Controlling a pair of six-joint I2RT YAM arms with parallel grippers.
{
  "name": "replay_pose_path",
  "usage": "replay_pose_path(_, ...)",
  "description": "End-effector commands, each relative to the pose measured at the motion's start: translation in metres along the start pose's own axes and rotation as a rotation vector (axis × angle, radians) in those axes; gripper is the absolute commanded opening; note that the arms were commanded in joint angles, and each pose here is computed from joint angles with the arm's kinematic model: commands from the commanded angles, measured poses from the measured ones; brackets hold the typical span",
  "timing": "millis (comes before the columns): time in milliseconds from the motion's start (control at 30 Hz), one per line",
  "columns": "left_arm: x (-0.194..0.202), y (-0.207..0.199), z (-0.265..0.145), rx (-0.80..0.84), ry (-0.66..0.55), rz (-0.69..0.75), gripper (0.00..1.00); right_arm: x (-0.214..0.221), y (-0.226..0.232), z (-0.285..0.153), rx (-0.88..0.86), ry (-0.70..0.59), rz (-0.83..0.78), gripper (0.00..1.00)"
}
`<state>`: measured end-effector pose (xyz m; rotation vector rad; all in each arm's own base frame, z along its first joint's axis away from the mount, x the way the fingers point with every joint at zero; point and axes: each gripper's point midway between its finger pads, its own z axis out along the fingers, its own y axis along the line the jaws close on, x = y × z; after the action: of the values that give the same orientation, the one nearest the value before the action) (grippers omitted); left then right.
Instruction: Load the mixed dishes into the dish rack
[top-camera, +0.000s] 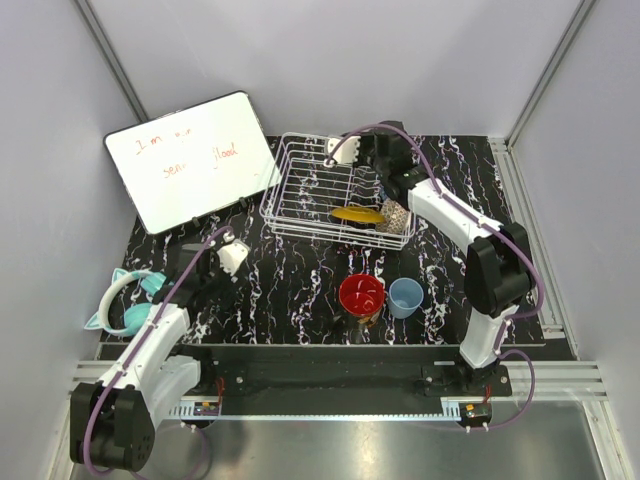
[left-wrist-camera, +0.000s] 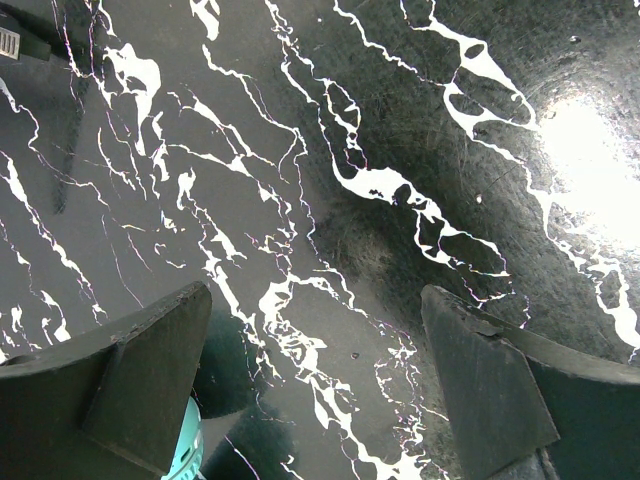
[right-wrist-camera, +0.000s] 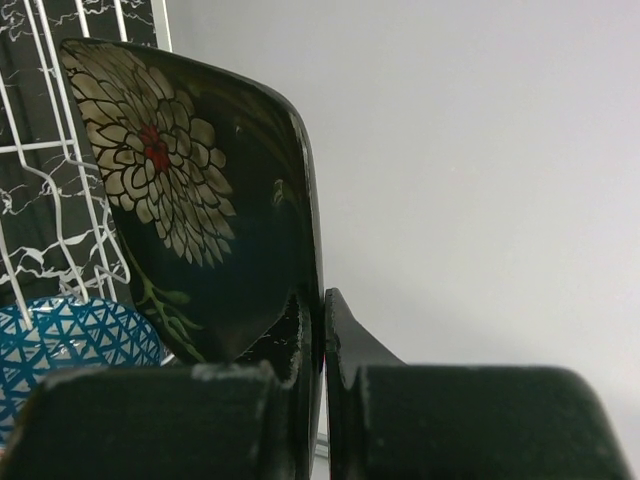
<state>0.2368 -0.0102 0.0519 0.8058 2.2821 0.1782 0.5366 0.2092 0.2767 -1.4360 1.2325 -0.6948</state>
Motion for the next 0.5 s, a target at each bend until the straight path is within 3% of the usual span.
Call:
replay_pose_path(0,-0.014,0.012,-0.003,-0.042,-0.040,-0.018,0.91,0.008,-0.037,0.007,0.162,-0.023,0.032,0.00)
replay_pose_path(467,-0.036,0.014,-0.010,-0.027,-0.110,-0.054,0.91,0.018,0.020,0.002,0.029,0.017,0.080,0.00)
